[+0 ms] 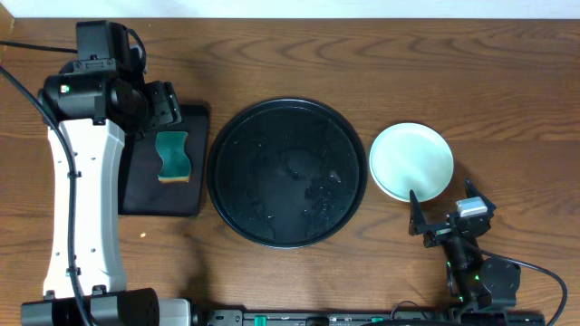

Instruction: Clean dirty plates on tray and stack at the side

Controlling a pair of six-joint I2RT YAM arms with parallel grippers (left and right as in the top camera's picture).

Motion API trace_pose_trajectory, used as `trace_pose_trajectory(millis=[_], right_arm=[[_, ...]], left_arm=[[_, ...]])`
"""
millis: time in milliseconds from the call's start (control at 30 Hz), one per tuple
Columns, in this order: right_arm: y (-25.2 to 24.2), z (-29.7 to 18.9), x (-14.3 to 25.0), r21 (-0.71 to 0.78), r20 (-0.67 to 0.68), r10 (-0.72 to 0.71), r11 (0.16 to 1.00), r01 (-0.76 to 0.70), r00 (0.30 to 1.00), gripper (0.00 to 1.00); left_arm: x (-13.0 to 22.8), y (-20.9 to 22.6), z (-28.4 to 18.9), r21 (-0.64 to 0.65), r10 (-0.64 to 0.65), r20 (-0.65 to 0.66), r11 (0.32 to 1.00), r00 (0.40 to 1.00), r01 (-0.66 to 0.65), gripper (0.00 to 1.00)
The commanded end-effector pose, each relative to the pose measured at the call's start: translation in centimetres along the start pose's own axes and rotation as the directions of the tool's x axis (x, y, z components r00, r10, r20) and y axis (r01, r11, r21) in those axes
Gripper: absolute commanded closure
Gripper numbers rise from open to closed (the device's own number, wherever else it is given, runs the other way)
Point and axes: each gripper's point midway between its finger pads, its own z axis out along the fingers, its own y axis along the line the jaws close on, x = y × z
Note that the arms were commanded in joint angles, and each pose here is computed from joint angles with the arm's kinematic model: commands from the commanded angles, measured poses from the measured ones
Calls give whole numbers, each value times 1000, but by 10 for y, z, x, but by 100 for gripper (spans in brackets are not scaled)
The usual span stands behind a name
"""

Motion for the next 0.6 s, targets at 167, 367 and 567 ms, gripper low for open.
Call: trace_pose_trajectory(millis=[167,367,567], right_arm=[[0,0,2,5,-1,12,1000,-12,1000,1],[0,0,2,5,-1,12,1000,-12,1000,1],[0,0,2,5,-1,12,1000,-12,1000,1]], left_arm=[[-1,1,0,-3,-4,0,1000,1000,4,25],[-1,1,0,-3,-4,-1,1000,1000,4,24],[-5,6,-17,-19,-2,74,1000,997,3,24]])
